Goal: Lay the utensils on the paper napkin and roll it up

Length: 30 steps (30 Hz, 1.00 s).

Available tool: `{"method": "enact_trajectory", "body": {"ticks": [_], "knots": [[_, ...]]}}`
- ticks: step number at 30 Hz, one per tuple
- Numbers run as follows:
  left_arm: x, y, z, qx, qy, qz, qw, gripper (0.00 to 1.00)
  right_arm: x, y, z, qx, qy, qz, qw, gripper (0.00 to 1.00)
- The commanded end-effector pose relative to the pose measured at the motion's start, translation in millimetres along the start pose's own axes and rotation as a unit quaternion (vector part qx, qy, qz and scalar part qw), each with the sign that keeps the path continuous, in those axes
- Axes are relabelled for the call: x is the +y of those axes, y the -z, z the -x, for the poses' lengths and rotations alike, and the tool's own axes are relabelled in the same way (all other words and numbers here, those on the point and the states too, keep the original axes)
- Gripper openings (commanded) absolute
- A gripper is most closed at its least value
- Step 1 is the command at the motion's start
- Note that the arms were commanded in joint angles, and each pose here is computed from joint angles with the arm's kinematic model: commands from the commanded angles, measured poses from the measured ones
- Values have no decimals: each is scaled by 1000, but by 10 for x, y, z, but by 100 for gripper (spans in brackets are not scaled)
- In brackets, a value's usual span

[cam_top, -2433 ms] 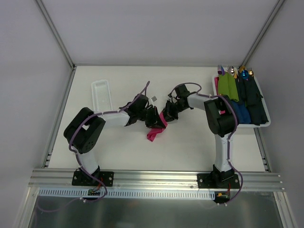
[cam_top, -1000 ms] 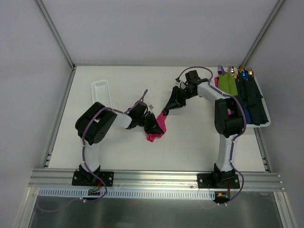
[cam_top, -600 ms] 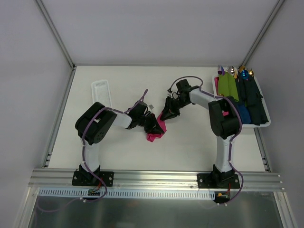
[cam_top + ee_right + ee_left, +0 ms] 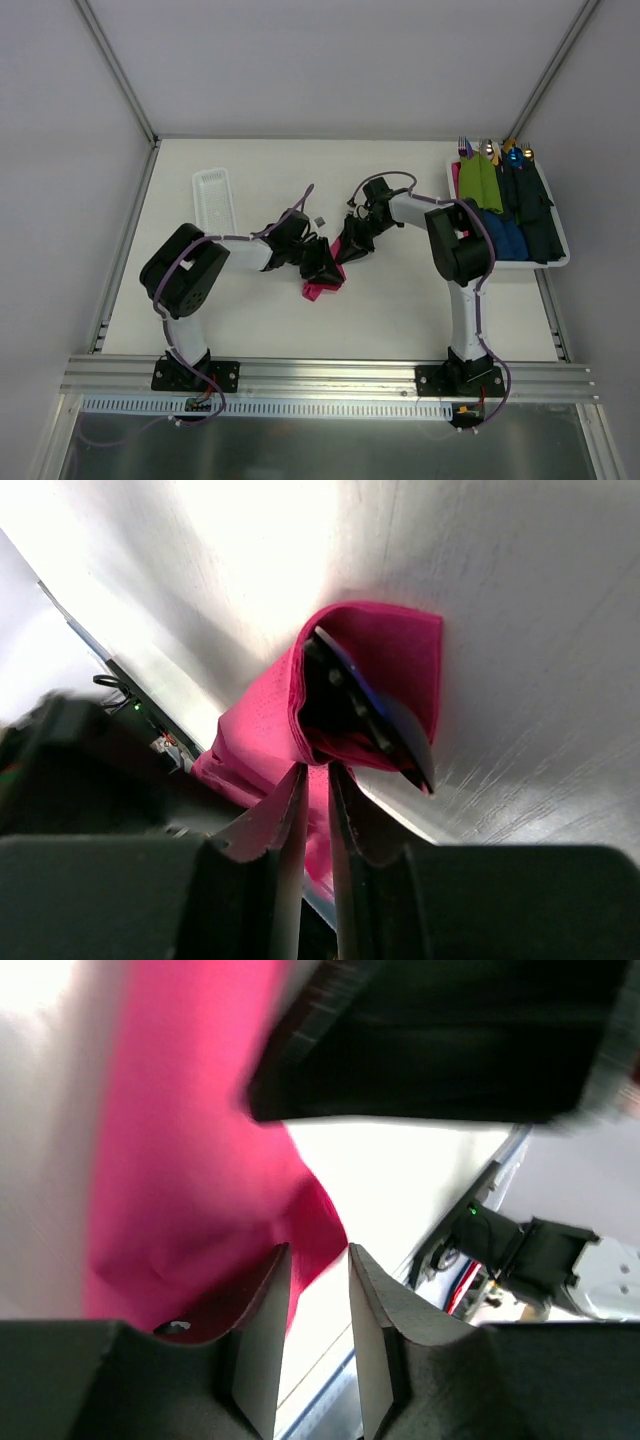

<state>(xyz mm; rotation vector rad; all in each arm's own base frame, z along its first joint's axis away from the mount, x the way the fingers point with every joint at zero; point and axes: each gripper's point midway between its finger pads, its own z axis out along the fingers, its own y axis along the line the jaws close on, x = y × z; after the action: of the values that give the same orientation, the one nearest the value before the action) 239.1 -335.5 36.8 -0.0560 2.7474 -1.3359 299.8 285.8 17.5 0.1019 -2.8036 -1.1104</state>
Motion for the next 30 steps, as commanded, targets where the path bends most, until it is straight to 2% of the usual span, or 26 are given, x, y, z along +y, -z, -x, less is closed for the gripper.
{"method": "enact_trajectory", "body": {"ticks": [1, 6, 10, 18, 23, 30], "knots": [[-315, 254, 4, -25, -64, -24, 997, 31, -209, -120, -30, 8, 7, -46, 999, 17], [-475, 483, 16, -55, -75, -38, 995, 31, -214, -126, -43, 12, 10, -54, 998, 16], [-391, 538, 29, -63, -63, -32, 996, 30, -223, -126, -62, 15, 10, -56, 998, 16], [-41, 450, -59, -49, -26, -21, 998, 24, -221, -112, -80, 19, 9, -58, 998, 16], [371, 477, -181, -42, 37, -10, 998, 18, -204, -104, -72, 19, 7, -58, 998, 15], [754, 445, -474, -4, 72, 17, 997, 11, -207, -109, -58, 20, 2, -56, 998, 14]]}}
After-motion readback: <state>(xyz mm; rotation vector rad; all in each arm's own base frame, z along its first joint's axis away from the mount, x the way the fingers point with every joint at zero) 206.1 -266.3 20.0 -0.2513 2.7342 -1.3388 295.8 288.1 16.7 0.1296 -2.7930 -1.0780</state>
